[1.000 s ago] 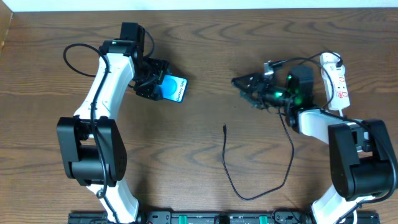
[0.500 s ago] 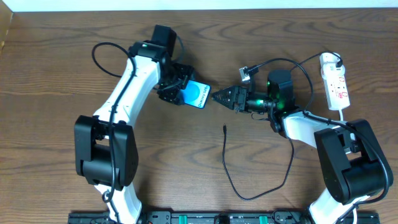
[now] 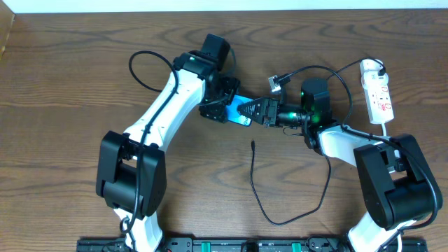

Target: Plug charger to phone and switch on socket

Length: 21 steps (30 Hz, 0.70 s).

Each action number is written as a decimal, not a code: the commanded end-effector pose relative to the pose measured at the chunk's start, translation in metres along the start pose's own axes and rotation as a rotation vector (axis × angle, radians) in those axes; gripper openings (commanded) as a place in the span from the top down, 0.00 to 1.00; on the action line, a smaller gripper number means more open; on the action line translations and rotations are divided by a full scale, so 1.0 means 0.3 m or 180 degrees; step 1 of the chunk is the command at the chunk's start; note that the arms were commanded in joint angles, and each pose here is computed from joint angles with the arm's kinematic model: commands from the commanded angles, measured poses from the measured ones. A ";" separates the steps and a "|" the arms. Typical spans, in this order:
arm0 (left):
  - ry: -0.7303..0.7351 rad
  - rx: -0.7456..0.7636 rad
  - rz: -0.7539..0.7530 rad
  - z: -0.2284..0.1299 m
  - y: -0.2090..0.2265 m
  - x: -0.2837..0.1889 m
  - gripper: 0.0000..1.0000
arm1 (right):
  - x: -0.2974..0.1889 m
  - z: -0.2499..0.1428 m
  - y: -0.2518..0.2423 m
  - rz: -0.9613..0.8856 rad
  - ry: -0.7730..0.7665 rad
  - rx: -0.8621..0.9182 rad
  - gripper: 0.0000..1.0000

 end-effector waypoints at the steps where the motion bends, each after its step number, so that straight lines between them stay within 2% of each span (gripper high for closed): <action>1: 0.0013 -0.0005 -0.0120 -0.042 -0.024 -0.018 0.92 | 0.015 -0.006 0.013 0.0024 0.0044 -0.0120 0.04; 5: 0.0039 0.0035 -0.0141 -0.082 -0.034 -0.008 0.93 | 0.015 -0.003 0.011 0.0008 0.0019 -0.0138 0.12; 12: 0.0053 0.0070 -0.0173 -0.107 -0.043 -0.002 0.93 | 0.015 0.006 0.005 -0.0037 -0.0049 -0.0133 0.40; 13: 0.0054 0.0054 -0.0172 -0.107 -0.043 -0.002 0.93 | 0.015 0.006 0.004 -0.0043 -0.0053 -0.0129 0.45; 16: 0.0054 0.0050 -0.0181 -0.107 -0.045 -0.002 0.93 | 0.015 0.008 0.003 -0.0052 -0.0066 -0.0128 0.67; 21: 0.0054 0.0050 -0.0181 -0.107 -0.045 -0.002 0.93 | 0.015 0.009 0.002 -0.0058 -0.0076 -0.0129 0.75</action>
Point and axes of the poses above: each gripper's point midway between its finger pads, its own x axis out along the fingers, its own y axis along the line the jaws close on, z = x × y, the point moved 5 cm from there along -x, back along the fingers, and after that the axes turned 10 degrees about x, right-handed, at the moved point
